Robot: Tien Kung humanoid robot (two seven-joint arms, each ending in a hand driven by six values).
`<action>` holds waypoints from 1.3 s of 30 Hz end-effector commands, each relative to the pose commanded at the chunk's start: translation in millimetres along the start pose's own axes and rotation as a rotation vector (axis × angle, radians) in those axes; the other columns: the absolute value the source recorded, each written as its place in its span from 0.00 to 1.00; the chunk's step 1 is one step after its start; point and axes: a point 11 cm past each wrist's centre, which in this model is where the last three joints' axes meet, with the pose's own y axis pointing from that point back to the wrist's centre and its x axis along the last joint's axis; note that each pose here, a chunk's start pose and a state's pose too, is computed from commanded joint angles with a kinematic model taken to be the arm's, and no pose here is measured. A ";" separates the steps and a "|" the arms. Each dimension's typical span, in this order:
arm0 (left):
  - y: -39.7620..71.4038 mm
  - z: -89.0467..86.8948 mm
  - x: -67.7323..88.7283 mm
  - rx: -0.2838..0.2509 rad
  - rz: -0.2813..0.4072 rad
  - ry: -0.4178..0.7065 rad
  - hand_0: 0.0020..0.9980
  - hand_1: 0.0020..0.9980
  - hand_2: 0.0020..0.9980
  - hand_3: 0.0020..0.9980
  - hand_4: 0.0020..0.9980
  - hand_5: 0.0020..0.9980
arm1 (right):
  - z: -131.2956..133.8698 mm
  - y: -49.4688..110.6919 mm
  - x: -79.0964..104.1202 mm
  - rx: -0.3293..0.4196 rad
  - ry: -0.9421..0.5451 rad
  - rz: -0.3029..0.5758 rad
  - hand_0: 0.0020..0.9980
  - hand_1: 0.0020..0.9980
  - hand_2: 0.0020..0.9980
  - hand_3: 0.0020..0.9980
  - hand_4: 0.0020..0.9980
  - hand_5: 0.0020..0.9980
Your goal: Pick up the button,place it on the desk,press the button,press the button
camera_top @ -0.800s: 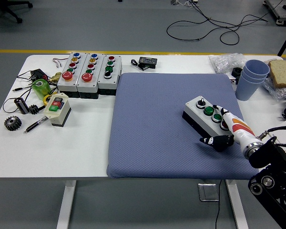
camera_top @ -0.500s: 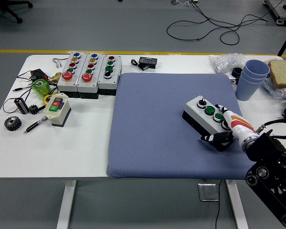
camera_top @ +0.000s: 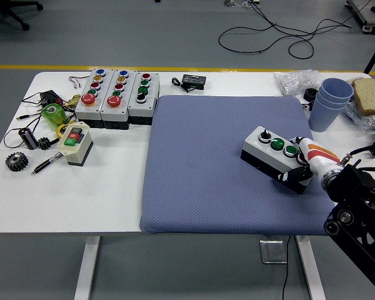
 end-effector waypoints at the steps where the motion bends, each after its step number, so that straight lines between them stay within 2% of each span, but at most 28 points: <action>1: 0.1 0.4 -0.3 0.000 0.000 0.001 0.45 0.64 0.79 0.77 0.53 0.85 | 1.4 -0.6 0.9 0.007 -0.008 -0.001 0.22 0.27 0.47 0.50 0.82 0.03; 2: 0.1 0.5 -0.3 0.000 0.000 0.001 0.46 0.64 0.79 0.77 0.53 0.85 | 1.8 -0.7 1.2 0.009 -0.009 -0.001 0.17 0.18 0.40 0.46 0.64 0.00; 7: 0.3 1.3 -1.1 -0.001 0.000 0.003 0.46 0.64 0.79 0.77 0.53 0.85 | 0.5 0.8 3.6 0.093 0.005 -0.002 0.17 0.18 0.40 0.46 0.64 0.00; 8: 0.3 1.4 -1.1 -0.001 0.000 0.003 0.46 0.63 0.79 0.77 0.53 0.85 | -0.2 1.2 4.0 0.104 0.007 0.000 0.11 0.09 0.33 0.41 0.57 0.00; 11: 0.4 1.6 -1.6 -0.001 -0.001 0.005 0.46 0.63 0.79 0.77 0.53 0.85 | -5.1 4.8 10.0 0.165 0.032 0.015 0.11 0.09 0.33 0.41 0.57 0.00; 13: 0.5 1.9 -1.7 -0.002 -0.002 0.007 0.46 0.63 0.79 0.77 0.53 0.85 | -12.8 8.0 16.5 0.246 0.065 0.025 0.11 0.09 0.33 0.41 0.57 0.00; 14: 0.5 2.1 -1.6 -0.002 -0.002 0.008 0.46 0.63 0.79 0.77 0.53 0.85 | -17.1 9.5 18.2 0.288 0.076 0.025 0.08 0.02 0.27 0.41 0.63 0.00; 16: 0.5 2.4 -1.7 -0.002 -0.002 0.010 0.46 0.63 0.79 0.77 0.53 0.85 | -27.3 12.5 21.7 0.374 0.094 0.019 0.08 0.02 0.27 0.41 0.63 0.00; 19: 0.6 2.5 -1.9 -0.003 -0.002 0.008 0.46 0.63 0.79 0.77 0.53 0.85 | -37.9 16.0 25.4 0.460 0.118 0.024 0.08 0.02 0.27 0.41 0.63 0.00; 20: 0.6 2.5 -1.9 -0.003 -0.002 0.008 0.46 0.63 0.79 0.77 0.52 0.84 | -40.3 17.0 25.9 0.480 0.124 0.023 0.05 0.00 0.24 0.42 0.77 0.00; 23: 0.5 2.3 -2.5 -0.003 -0.002 0.010 0.46 0.63 0.79 0.77 0.52 0.84 | -48.6 20.8 26.4 0.540 0.142 0.014 0.05 0.00 0.24 0.42 0.77 0.00; 25: 0.5 2.2 -2.9 -0.003 -0.003 0.010 0.46 0.63 0.79 0.77 0.52 0.84 | -52.0 22.6 25.2 0.561 0.153 0.001 0.05 0.00 0.24 0.42 0.77 0.00; 26: 0.5 2.1 -3.0 -0.003 -0.003 0.009 0.46 0.63 0.79 0.76 0.52 0.84 | -53.5 23.4 23.9 0.567 0.161 -0.009 0.03 0.00 0.24 0.42 0.85 0.00; 39: 0.5 2.0 -3.1 -0.002 -0.001 0.006 0.45 0.62 0.78 0.76 0.52 0.83 | -52.4 24.1 -0.2 0.578 0.197 -0.099 0.03 0.00 0.25 0.44 0.87 0.00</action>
